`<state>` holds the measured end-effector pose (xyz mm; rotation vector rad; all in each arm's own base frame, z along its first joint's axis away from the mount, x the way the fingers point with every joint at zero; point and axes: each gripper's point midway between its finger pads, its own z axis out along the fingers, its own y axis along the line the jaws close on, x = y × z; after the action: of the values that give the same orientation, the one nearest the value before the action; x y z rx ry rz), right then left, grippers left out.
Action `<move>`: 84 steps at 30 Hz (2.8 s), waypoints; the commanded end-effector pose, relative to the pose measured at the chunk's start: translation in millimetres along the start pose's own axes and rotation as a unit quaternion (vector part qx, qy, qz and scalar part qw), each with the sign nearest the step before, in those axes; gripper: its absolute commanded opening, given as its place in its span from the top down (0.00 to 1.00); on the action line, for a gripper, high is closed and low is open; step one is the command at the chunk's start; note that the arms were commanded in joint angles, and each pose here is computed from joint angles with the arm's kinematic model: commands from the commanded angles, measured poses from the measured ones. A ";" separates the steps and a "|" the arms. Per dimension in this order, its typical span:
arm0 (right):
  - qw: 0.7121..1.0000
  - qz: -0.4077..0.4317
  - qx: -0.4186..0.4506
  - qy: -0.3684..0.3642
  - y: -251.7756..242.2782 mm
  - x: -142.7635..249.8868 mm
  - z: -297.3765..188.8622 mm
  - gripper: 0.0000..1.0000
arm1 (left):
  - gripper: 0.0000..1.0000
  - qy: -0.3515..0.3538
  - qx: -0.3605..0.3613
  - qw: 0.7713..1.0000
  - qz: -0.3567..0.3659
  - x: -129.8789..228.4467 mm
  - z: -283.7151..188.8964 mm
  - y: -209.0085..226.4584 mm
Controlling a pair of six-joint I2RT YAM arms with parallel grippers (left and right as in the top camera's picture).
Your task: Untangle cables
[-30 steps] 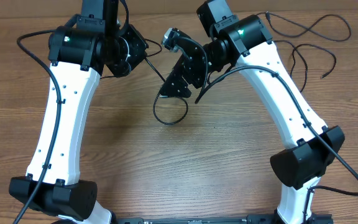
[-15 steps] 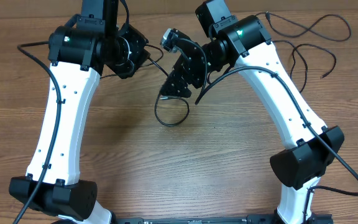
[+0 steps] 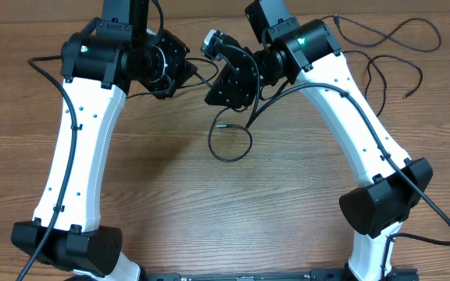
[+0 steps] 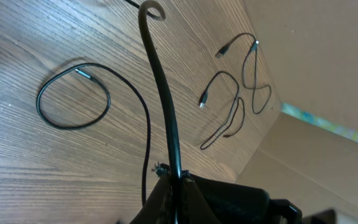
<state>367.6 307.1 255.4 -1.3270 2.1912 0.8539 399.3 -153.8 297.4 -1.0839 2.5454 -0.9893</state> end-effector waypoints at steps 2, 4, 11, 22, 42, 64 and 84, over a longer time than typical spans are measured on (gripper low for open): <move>0.999 0.038 0.029 0.003 -9.5 -0.6 -0.2 0.71 | 0.95 0.004 0.015 1.000 0.003 5.1 -5.3 -9.9; 0.998 0.054 0.032 -0.002 -10.6 -2.8 -1.2 0.82 | 0.94 -0.003 0.011 1.000 0.003 2.6 -5.1 -8.7; 0.993 0.088 0.072 -0.010 -18.0 -7.0 -12.6 0.96 | 0.78 -0.032 -0.005 0.999 0.005 -6.9 -5.4 -2.9; 0.961 0.147 0.225 -0.063 -44.4 -26.6 -69.9 0.96 | 0.00 -0.030 -0.007 0.998 0.048 -6.3 -5.3 -2.1; 0.863 0.348 0.291 -0.220 -51.9 21.7 -257.9 0.96 | 0.00 -0.065 -0.051 0.994 0.066 -17.9 -7.3 14.8; 0.771 0.419 0.388 -0.282 -27.0 58.2 -332.1 0.96 | 0.00 -0.075 -0.058 0.993 0.065 -21.3 -8.0 17.5; 0.752 0.538 0.355 -0.140 -5.2 125.9 -289.2 0.96 | 0.00 -0.087 -0.065 0.992 0.066 -25.7 -9.0 19.5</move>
<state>299.0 18.4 374.8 0.5122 2.5081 0.3048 400.6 -120.9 281.8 -1.0321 2.5429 -0.6904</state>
